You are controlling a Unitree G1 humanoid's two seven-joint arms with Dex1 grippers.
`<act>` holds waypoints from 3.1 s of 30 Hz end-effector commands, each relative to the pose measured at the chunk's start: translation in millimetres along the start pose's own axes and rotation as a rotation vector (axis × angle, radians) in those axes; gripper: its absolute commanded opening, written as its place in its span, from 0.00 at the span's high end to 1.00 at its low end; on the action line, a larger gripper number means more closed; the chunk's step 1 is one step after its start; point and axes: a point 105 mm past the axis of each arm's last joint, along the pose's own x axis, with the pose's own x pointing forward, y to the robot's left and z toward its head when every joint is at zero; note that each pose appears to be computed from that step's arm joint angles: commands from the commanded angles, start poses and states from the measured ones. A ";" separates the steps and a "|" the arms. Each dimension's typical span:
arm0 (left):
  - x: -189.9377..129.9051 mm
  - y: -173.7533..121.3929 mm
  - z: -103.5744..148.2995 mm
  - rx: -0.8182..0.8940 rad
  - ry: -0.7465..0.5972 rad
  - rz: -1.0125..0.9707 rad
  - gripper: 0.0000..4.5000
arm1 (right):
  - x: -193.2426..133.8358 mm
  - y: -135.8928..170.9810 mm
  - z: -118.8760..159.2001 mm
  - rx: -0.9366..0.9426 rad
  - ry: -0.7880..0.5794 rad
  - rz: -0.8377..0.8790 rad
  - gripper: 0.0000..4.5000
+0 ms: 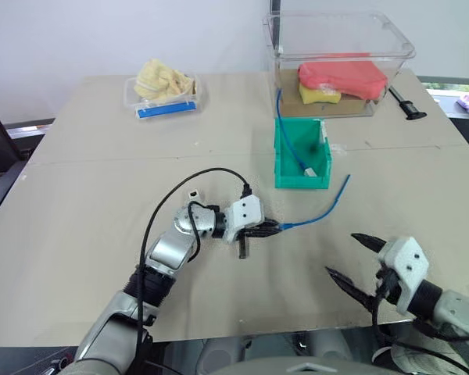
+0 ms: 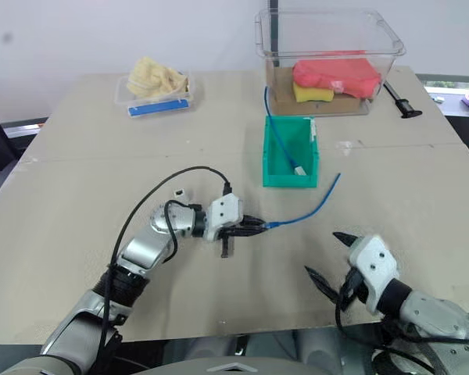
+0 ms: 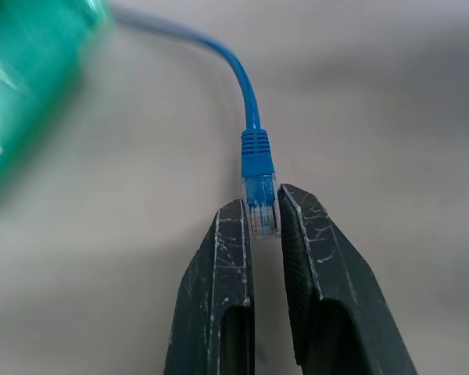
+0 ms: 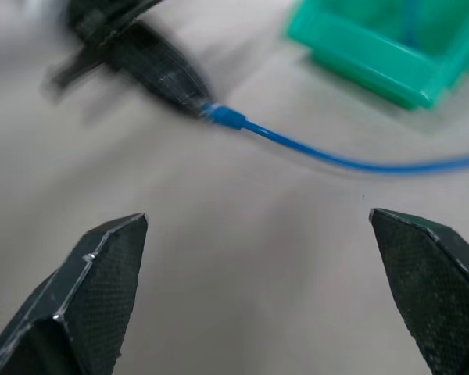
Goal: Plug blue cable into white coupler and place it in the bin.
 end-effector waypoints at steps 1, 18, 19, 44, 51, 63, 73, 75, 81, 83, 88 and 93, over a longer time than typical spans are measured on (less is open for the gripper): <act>-9.4 20.6 43.9 0.160 -0.187 0.100 0.99 | 15.5 10.7 8.1 0.257 -0.090 0.016 0.00; -14.3 26.6 72.6 0.419 -0.339 0.155 1.00 | 58.4 13.2 75.9 0.626 -0.386 0.097 0.37; -14.2 25.6 72.8 0.417 -0.342 0.150 1.00 | 60.4 12.5 76.5 0.621 -0.386 0.096 0.37; -66.3 49.6 38.4 -0.031 -0.200 0.302 0.30 | 64.8 6.6 81.9 0.573 -0.396 0.105 1.00; -160.4 55.5 -3.1 -0.173 0.105 0.374 0.30 | 68.6 -2.5 71.2 0.557 -0.364 0.096 1.00; -191.9 60.0 -48.8 -0.257 0.297 0.393 0.30 | 72.4 -10.0 64.7 0.516 -0.349 0.050 1.00; -181.8 57.5 -67.4 -0.249 0.328 0.327 0.88 | 66.5 -12.0 63.1 0.500 -0.350 0.009 1.00; -175.1 56.0 -64.7 -0.242 0.304 0.307 0.94 | 65.7 -12.5 62.7 0.486 -0.344 0.007 1.00; -155.8 52.7 -44.9 -0.220 0.201 0.245 0.94 | 63.9 -14.3 65.5 0.424 -0.338 0.007 1.00; -146.0 49.2 -36.3 -0.195 0.184 0.210 0.94 | 63.0 -12.5 69.8 0.365 -0.335 0.026 1.00; -101.8 34.1 -17.5 -0.101 0.190 0.052 0.94 | 65.9 7.3 81.1 0.089 -0.255 0.187 1.00; -54.5 31.4 -11.5 -0.049 0.217 -0.055 0.94 | 84.0 20.1 92.7 -0.159 -0.152 0.355 1.00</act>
